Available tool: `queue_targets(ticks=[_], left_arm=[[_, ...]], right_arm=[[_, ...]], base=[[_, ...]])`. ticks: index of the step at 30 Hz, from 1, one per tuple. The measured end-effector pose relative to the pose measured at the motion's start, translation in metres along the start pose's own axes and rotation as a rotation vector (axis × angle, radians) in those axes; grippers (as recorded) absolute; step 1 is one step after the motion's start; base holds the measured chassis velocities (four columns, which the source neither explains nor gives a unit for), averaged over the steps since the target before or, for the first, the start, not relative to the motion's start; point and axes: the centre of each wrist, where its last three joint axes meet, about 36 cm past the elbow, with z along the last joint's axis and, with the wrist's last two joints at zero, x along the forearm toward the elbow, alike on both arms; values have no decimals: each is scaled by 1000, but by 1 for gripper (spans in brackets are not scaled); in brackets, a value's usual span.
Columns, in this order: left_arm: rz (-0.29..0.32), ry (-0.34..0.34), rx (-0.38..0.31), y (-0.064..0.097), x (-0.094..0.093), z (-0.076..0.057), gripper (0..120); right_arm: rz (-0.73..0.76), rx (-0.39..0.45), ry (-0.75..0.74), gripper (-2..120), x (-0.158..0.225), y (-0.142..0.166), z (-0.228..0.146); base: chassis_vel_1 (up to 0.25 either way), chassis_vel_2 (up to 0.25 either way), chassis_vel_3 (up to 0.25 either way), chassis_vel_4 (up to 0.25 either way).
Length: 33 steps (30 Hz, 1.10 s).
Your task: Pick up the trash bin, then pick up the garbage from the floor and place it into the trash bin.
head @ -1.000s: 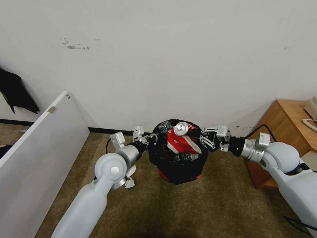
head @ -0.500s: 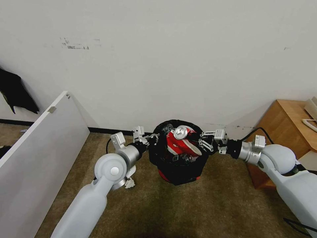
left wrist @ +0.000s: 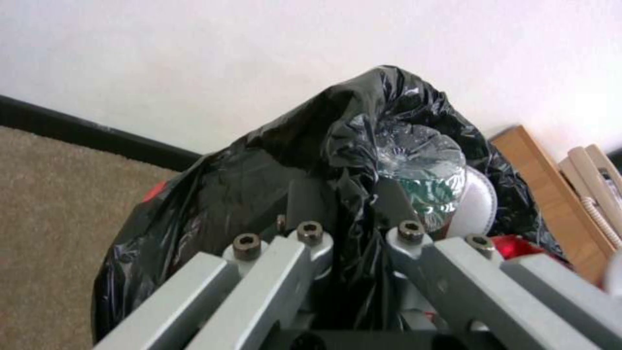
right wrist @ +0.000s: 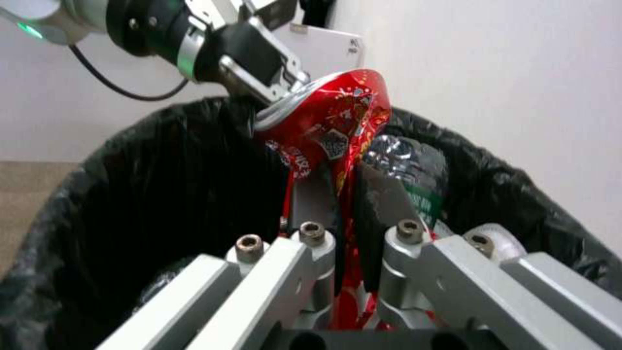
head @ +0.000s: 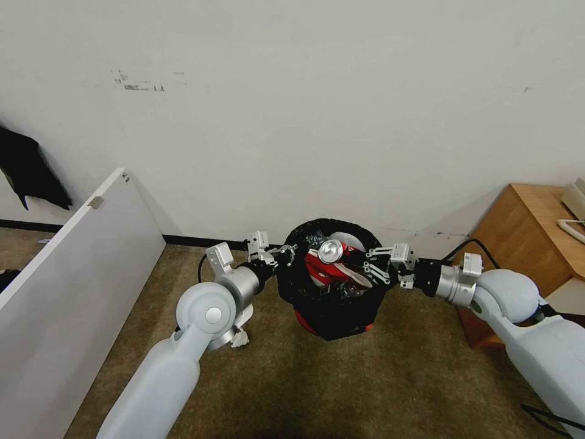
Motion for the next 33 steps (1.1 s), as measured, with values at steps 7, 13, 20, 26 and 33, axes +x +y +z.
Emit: queue_targets(ticks=[7, 13, 20, 26, 33], left_arm=[[2, -1, -2, -1, 0, -1, 3], [6, -3, -3, -2, -1, -1, 3], [-4, -4, -6, 3, -4, 1, 3], [-6, -5, -5, 4, -4, 0, 3], [-7, -2, -7, 5, -5, 3, 3]], right_arm=[[0, -3, 4, 4, -1, -1, 3], [-1, -4, 6, 4, -1, -1, 4], [14, 6, -7, 4, -3, -2, 2], [17, 31, -10, 20, 0, -4, -3], [29, 36, -18, 48, -1, -4, -7]], base=[[0, 0, 0, 0], [0, 0, 0, 0], [0, 0, 0, 0], [0, 0, 0, 0], [0, 0, 0, 0]])
